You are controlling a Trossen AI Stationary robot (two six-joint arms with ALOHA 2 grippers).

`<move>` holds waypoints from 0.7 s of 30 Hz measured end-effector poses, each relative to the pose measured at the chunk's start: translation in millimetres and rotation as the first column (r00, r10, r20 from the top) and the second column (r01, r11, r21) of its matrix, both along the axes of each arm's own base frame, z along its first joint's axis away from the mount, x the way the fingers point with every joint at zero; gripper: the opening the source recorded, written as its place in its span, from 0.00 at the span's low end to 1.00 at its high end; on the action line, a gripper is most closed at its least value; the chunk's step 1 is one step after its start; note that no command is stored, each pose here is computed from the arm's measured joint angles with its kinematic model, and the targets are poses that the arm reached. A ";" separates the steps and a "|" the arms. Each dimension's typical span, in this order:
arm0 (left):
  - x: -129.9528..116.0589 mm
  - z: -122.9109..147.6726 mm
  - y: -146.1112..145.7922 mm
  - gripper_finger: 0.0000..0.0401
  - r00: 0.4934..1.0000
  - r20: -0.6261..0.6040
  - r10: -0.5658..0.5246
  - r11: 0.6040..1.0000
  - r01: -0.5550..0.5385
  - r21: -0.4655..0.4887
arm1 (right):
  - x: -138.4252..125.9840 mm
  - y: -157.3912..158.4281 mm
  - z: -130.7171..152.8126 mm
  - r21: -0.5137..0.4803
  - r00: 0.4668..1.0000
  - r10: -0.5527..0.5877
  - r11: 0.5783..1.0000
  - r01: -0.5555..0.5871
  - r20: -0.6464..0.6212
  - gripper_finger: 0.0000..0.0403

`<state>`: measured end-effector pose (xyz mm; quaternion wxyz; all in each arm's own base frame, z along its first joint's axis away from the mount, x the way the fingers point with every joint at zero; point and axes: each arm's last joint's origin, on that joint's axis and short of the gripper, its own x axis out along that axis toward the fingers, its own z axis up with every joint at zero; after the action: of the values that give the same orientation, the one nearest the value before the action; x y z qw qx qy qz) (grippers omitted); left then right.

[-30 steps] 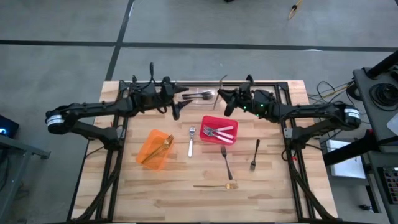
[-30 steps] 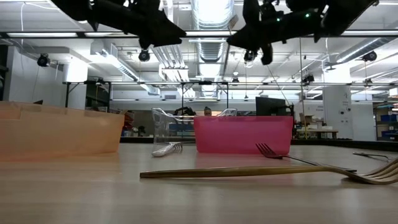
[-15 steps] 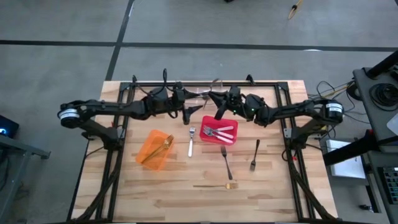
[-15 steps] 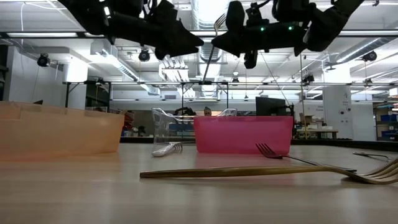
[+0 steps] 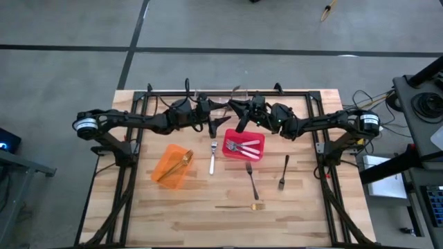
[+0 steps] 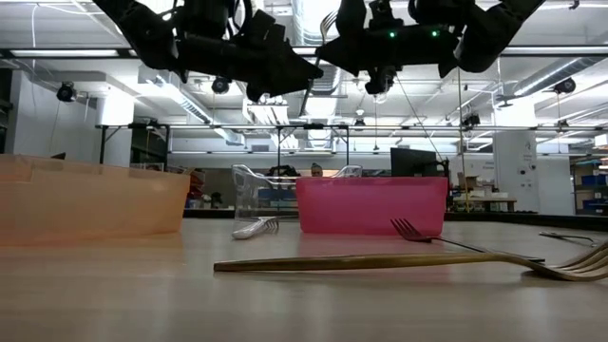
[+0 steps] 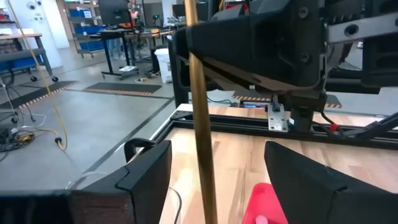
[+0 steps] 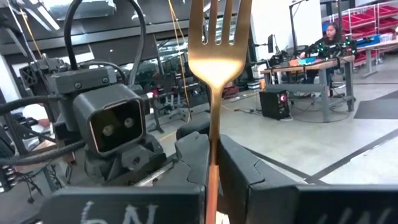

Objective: Sort silverware by color (type)
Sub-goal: Put the gold fork into the orange bin

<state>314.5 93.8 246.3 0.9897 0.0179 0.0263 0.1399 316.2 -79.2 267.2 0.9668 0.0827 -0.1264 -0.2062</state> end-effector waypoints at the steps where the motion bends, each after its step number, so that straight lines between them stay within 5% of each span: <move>1: 0.1 -0.2 0.0 0.59 1.000 0.000 0.000 1.000 0.000 0.000 | 0.1 0.0 0.2 0.000 1.000 0.000 1.000 0.000 0.001 0.03; 21: -0.1 -0.4 1.1 0.02 1.000 0.000 0.016 1.000 -0.016 -0.003 | 1.8 0.7 -2.5 0.034 1.000 -0.026 0.999 0.026 0.015 0.03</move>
<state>314.4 94.8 245.9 0.9885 0.0163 0.0268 0.1479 318.0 -78.5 264.8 0.9615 0.0990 -0.1313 -0.2203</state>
